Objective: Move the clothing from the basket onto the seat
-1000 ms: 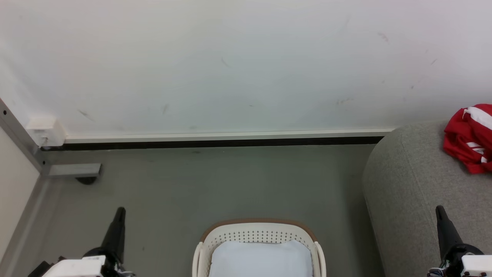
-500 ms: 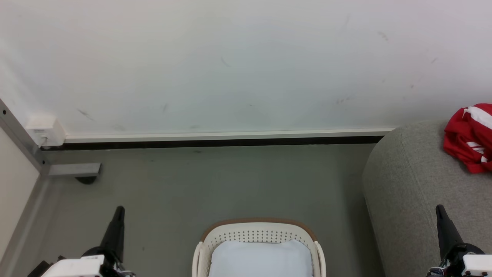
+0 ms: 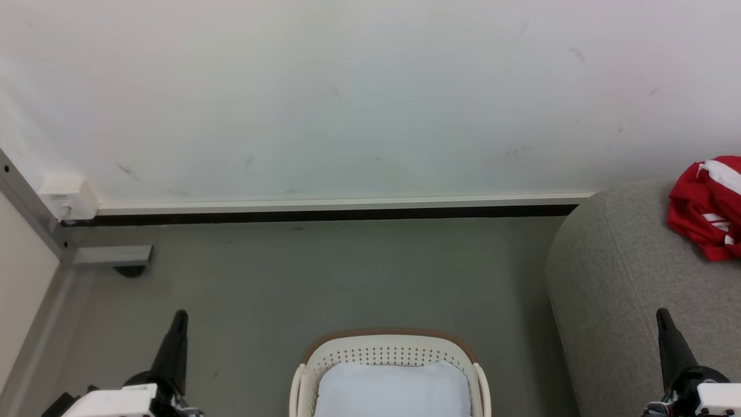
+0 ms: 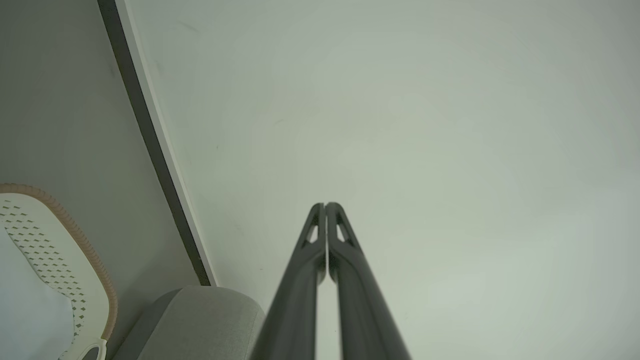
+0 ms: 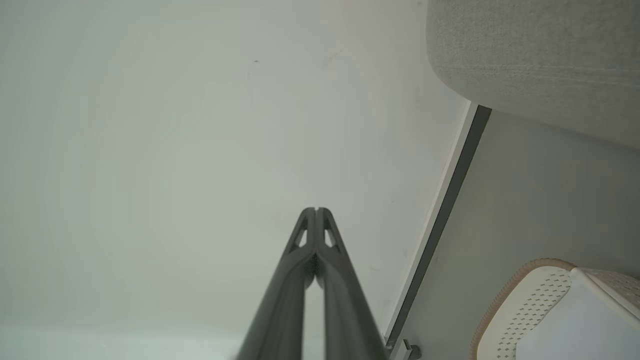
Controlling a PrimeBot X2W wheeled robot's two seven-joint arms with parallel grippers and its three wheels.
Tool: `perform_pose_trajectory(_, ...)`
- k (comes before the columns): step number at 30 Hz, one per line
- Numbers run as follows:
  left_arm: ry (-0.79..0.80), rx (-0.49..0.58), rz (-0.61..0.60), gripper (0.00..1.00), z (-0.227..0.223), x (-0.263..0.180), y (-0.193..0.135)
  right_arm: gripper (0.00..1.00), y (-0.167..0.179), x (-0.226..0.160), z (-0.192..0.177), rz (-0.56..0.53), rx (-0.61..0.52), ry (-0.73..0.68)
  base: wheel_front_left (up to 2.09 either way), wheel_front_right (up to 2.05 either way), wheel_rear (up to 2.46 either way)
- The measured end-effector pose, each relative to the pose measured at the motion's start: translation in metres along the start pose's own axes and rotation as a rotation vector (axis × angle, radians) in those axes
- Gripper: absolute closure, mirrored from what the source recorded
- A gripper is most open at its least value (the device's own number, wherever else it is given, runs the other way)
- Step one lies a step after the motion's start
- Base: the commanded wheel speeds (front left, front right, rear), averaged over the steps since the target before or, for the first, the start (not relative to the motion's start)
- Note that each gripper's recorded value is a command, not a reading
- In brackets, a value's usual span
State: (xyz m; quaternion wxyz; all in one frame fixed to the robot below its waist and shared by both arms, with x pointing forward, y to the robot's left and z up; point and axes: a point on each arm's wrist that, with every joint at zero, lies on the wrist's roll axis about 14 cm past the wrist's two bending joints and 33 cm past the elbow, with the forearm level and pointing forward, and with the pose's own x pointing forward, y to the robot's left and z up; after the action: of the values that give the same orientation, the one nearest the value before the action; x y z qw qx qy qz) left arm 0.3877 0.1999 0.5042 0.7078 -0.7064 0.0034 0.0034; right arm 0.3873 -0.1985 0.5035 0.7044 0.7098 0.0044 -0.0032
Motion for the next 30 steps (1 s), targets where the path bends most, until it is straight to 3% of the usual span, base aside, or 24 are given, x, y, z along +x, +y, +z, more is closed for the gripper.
perform_pose_trajectory(30, 0.000, 0.000, 0.000, 1.00, 0.0000, 0.0000, -0.0001, 1.00, 0.0001, 0.0000, 0.0000, 0.000, 0.000, 0.000, 0.00, 0.00, 0.00)
